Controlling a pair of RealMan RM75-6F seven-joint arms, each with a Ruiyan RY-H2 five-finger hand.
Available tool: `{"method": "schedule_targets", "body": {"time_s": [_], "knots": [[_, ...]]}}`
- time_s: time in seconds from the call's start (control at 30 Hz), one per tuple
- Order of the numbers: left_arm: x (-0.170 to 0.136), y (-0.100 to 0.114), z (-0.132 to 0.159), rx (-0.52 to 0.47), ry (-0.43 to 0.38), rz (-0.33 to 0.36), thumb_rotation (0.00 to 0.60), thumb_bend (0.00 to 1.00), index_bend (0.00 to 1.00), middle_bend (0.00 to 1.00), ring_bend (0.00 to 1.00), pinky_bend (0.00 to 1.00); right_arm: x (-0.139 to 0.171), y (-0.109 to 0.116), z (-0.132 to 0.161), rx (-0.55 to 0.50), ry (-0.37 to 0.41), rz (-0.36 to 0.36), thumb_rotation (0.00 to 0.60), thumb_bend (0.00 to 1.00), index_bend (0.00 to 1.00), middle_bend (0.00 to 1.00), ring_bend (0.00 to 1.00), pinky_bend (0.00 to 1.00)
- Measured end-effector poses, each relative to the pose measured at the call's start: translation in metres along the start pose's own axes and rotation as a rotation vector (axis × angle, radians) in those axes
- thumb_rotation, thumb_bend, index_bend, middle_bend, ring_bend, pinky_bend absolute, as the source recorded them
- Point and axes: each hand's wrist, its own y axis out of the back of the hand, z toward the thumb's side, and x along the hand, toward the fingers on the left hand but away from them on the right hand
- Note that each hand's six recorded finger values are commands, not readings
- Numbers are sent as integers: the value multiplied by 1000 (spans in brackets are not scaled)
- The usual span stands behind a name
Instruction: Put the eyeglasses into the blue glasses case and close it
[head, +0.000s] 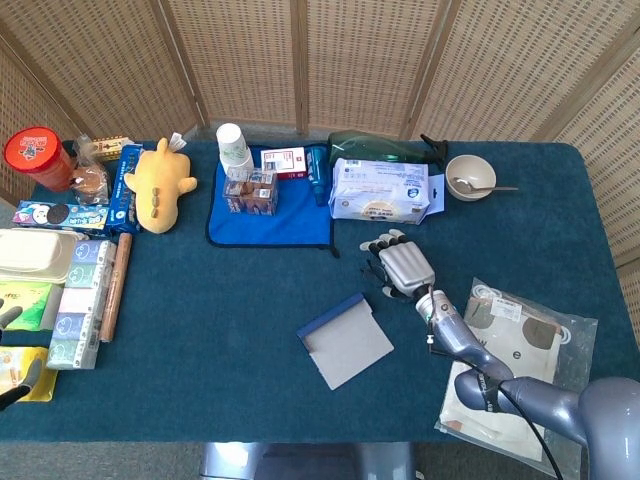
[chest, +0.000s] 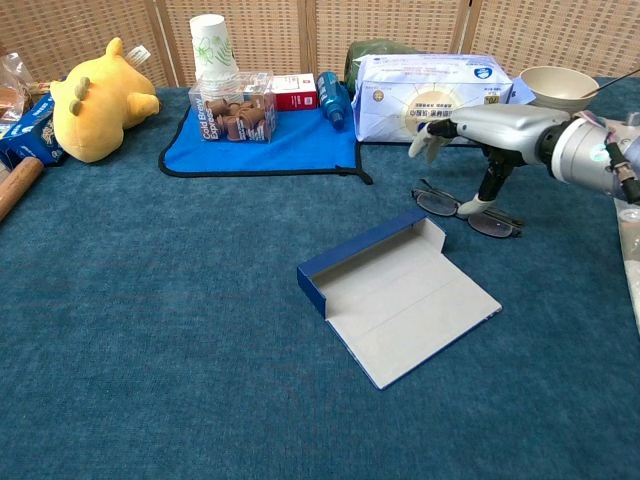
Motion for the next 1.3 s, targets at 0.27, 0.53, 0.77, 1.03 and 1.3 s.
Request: {"method": "schedule_targets", "body": {"time_s": [0.27,0.53,0.77,1.03,1.3], "knots": [[-1,0,0,-11,-2,-1,600,295,161,99,0,0,3,-1,-17,25,-30,-13,600,170,209,268,166,145],[-2,0,0,-15,-3,-4,600,295,162,99,0,0,5,5,-26,77,-45,-49,600,169,211,268,166,145],[-3,-1,-3,-17,0,-6,600,295,162,98,0,0,12,4,-24,76,-50,-47,600,181,259,275,195,179],[-3,0,-5,-26,-2,0,600,295,162,98,0,0,10,1,-16,72,-52,-36,600,222,393,310,234,235],[-7,0,-14,-28,18,-1,600,295,162,97,0,0,-1,-2,-16,65,-78,-12,600,234,417,320,254,253]]}}
